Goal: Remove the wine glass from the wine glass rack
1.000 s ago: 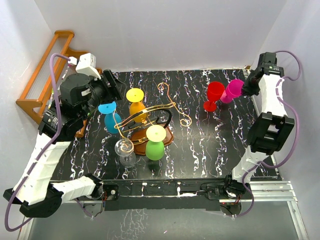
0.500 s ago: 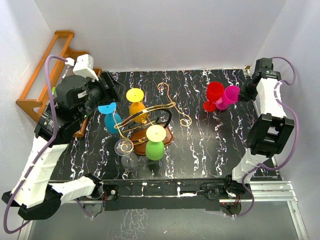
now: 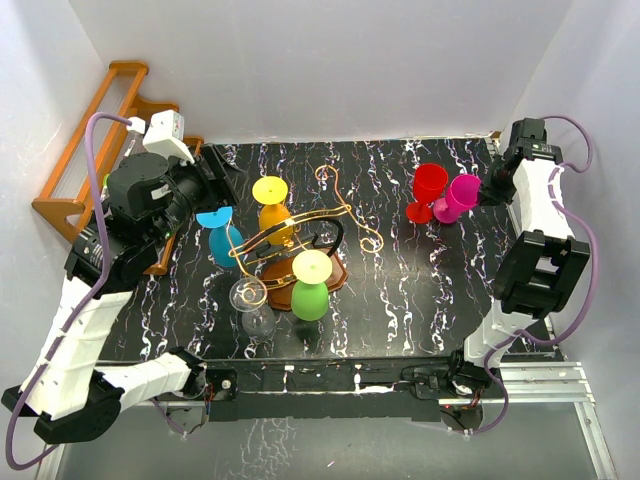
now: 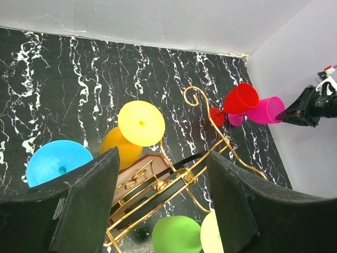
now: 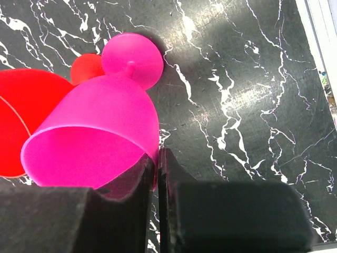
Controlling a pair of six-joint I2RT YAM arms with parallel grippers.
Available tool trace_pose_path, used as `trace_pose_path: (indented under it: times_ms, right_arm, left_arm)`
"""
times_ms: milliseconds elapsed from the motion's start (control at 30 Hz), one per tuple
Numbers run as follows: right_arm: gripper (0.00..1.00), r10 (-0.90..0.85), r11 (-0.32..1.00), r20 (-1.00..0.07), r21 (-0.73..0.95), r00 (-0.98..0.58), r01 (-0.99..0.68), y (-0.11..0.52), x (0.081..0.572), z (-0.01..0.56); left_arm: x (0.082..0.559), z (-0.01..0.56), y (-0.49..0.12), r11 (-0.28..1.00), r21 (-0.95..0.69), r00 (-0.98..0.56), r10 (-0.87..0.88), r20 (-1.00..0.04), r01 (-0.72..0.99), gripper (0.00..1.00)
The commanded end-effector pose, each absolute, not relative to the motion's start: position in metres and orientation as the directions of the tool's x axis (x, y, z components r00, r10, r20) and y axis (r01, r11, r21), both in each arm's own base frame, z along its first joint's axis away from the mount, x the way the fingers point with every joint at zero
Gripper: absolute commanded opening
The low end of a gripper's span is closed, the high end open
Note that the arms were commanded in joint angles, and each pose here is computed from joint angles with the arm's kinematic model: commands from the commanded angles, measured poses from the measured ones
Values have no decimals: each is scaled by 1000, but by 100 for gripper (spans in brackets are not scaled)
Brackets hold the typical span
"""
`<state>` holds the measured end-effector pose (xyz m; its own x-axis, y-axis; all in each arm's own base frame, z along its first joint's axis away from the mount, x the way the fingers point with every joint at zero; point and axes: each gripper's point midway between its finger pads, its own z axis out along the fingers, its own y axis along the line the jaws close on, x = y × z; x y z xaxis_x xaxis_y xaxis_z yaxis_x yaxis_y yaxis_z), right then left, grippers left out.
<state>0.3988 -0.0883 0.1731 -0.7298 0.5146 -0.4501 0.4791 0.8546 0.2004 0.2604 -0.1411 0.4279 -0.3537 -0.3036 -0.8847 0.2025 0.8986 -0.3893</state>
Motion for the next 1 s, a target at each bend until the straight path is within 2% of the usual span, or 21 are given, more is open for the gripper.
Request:
trace_pose_path:
  times_ms: [0,133,233,467,700,767,833,967]
  right_arm:
    - [10,495,862,-527,200,-691,466,-94,403,191]
    - [15,494,865,-516,212,-700,454,-90,404,186]
    - [22,487,871,-525,232,-698,434,-86,408,191]
    - [43,474,880,-582,285,-661,381,-78,415,236]
    - [44,485,870,-720,339,-497,358,-75,407,327]
    - [41,506,861,-717,449,-478,239,-45,407,358]
    - [38,511,786,-679,617,-527,-33,21,405,394]
    - [37,389,674,-686,667,-615,-317,155,395,431]
  left_arm:
    - [254,438,-138,896,-384,-331,-302,-894,221,65]
    - [255,437,-138,898,-382,-333,-299,-894,220,65]
    - [256,437,-138,897,-382,-333,-299,-894,221,66]
    - [256,436,-137,898,-383,-327,-304,-895,215,66]
    - [257,430,-136,901,-383,-331,-305,-893,205,66]
    - [257,427,-136,901,-383,-331,-304,-893,204,66]
    - [258,425,-136,902,-383,-328,-306,-894,202,66]
    - [258,422,-133,909,-373,-332,-299,-895,188,66]
